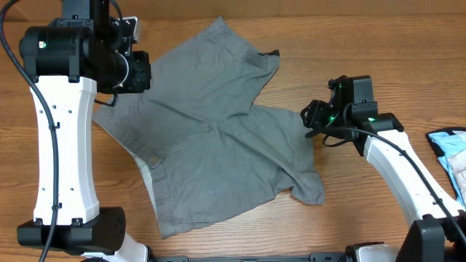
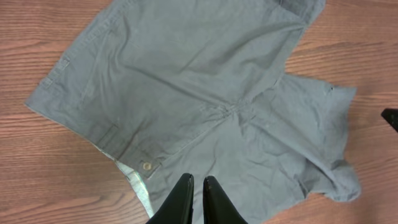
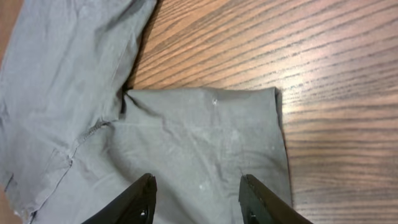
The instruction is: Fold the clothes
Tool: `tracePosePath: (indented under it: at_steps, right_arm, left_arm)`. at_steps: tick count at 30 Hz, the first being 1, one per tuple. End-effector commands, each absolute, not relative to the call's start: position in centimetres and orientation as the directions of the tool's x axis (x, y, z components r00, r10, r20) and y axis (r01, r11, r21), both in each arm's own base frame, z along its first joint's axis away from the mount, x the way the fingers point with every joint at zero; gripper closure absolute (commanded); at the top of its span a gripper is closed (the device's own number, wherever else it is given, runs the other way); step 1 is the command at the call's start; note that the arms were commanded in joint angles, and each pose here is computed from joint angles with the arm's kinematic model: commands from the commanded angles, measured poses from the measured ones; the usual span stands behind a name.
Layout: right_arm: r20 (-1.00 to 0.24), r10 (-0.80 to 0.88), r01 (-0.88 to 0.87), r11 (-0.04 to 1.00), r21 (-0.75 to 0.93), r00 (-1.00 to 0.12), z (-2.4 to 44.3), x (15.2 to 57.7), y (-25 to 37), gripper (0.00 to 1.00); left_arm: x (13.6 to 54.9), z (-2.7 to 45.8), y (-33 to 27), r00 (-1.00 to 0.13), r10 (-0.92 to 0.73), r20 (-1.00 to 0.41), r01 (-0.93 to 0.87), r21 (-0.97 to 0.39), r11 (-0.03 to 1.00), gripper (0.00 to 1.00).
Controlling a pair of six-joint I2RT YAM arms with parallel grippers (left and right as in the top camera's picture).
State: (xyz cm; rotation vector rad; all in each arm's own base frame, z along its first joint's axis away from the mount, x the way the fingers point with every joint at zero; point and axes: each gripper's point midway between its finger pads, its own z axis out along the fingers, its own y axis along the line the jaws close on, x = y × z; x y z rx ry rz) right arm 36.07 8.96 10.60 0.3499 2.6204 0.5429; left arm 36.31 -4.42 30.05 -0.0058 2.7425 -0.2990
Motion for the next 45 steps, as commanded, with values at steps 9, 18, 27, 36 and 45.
tracePosePath:
  at_steps: [9, 18, 27, 36, 45]
  right_arm:
    - [-0.272, 0.329, 0.259, 0.929, 0.263, -0.904, 1.2, 37.3, 6.8, 0.35]
    - [-0.321, 0.234, 0.117, 0.931, 0.345, -0.918, 0.8, 39.3, 8.8, 0.91]
    - [-0.577, 0.306, 0.181, 0.947, 0.265, -0.757, 9.0, 48.1, 2.2, 0.93]
    - [-0.565, 0.352, 0.164, 0.92, 0.356, -0.746, 12.0, 49.3, 0.9, 0.28]
    - [-0.272, 0.31, 0.171, 0.884, 0.434, -0.911, 8.9, 42.8, 5.5, 0.39]
  left_arm:
    - [35.6, 31.0, -5.8, -0.92, -0.014, -0.392, 0.074, -0.209, 0.975, 0.87]
    - [35.7, 31.1, -6.0, -0.918, -0.01, -0.397, 0.08, -0.209, 0.975, 0.84]
    - [35.7, 31.1, -6.0, -0.918, -0.01, -0.396, 0.08, -0.21, 0.975, 0.8]
    - [34.8, 30.7, -7.0, -0.932, 0.016, -0.362, 0.102, -0.219, 0.97, 0.82]
    - [32.8, 26.2, -7.7, -0.974, -0.064, -0.215, -0.051, -0.066, 0.997, 0.95]
